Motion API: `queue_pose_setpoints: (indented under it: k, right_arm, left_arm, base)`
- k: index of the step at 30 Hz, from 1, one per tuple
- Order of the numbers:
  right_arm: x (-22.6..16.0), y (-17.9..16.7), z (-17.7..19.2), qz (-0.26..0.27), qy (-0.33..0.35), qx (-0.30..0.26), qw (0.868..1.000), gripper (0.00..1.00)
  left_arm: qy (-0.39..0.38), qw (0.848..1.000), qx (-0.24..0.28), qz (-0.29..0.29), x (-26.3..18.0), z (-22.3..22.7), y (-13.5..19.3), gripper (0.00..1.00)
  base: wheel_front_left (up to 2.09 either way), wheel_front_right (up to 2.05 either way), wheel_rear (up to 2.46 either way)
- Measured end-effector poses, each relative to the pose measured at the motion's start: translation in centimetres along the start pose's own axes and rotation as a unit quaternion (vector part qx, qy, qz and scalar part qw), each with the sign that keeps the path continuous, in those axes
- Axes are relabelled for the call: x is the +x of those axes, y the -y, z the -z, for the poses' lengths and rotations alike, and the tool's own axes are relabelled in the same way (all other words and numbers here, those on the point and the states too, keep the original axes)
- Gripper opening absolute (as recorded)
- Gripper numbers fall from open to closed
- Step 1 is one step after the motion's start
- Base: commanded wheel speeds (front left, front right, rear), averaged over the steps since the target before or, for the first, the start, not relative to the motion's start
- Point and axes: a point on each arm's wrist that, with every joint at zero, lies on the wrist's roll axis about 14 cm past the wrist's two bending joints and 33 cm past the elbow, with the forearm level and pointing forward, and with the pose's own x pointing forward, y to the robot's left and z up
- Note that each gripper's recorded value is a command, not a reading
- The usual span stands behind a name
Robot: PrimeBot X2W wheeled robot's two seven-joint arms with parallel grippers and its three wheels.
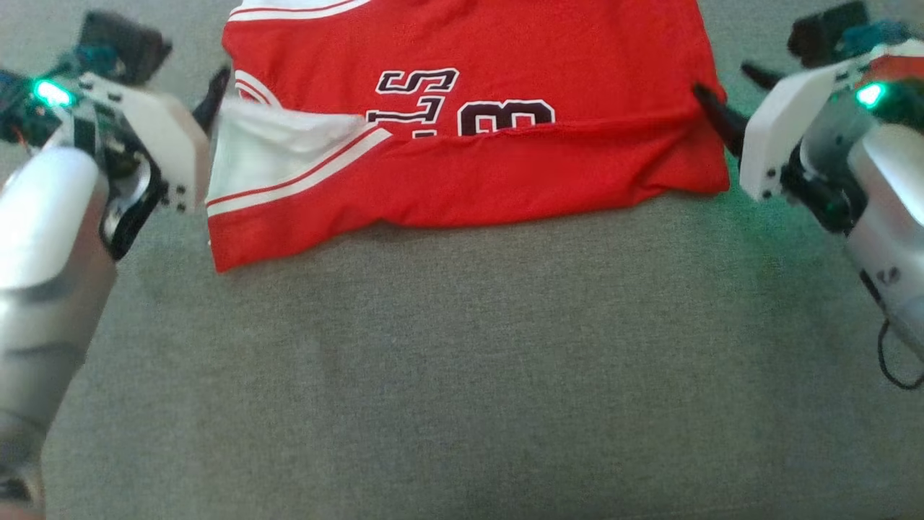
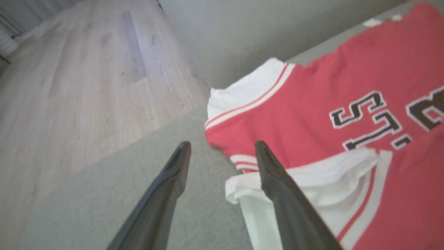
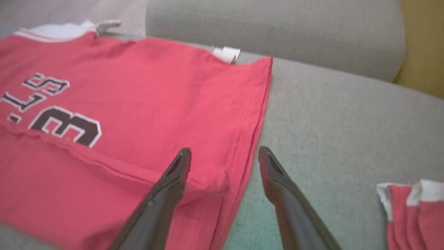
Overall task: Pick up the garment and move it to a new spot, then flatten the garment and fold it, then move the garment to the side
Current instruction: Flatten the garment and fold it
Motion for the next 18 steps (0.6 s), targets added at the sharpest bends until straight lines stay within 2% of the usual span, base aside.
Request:
queue_pose_setpoints:
  k: [5, 8, 13, 16, 18]
  right_arm:
    - [-0.1, -0.2, -3.7, 0.006, 0.092, 0.005, 0.996, 1.00]
    - [-1.0, 0.4, -5.7, 0.019, 0.157, 0.006, 0.987, 1.00]
    - [-3.8, 0.9, -9.1, 0.042, 0.275, 0.032, 0.960, 1.00]
    - [-5.2, 0.6, -9.8, 0.047, 0.307, 0.057, 0.949, 1.00]
    - [-7.1, 0.5, -11.2, 0.050, 0.352, 0.076, 0.932, 1.00]
  left_arm:
    - [0.118, 0.992, -0.032, -0.021, -0.3, -4.9, -0.3, 1.00]
    - [0.205, 0.975, -0.076, -0.041, -1.7, -8.0, -0.9, 1.00]
    - [0.326, 0.933, -0.139, -0.063, -5.4, -11.7, -1.1, 1.00]
    - [0.350, 0.918, -0.173, -0.064, -6.9, -11.2, -0.2, 1.00]
    - [0.358, 0.912, -0.188, -0.067, -7.9, -10.4, 0.5, 1.00]
  base:
    - [0.00, 0.00, 0.00]
    - [0.00, 0.00, 0.00]
    - [0.00, 0.00, 0.00]
    - [0.00, 0.00, 0.00]
    - [0.00, 0.00, 0.00]
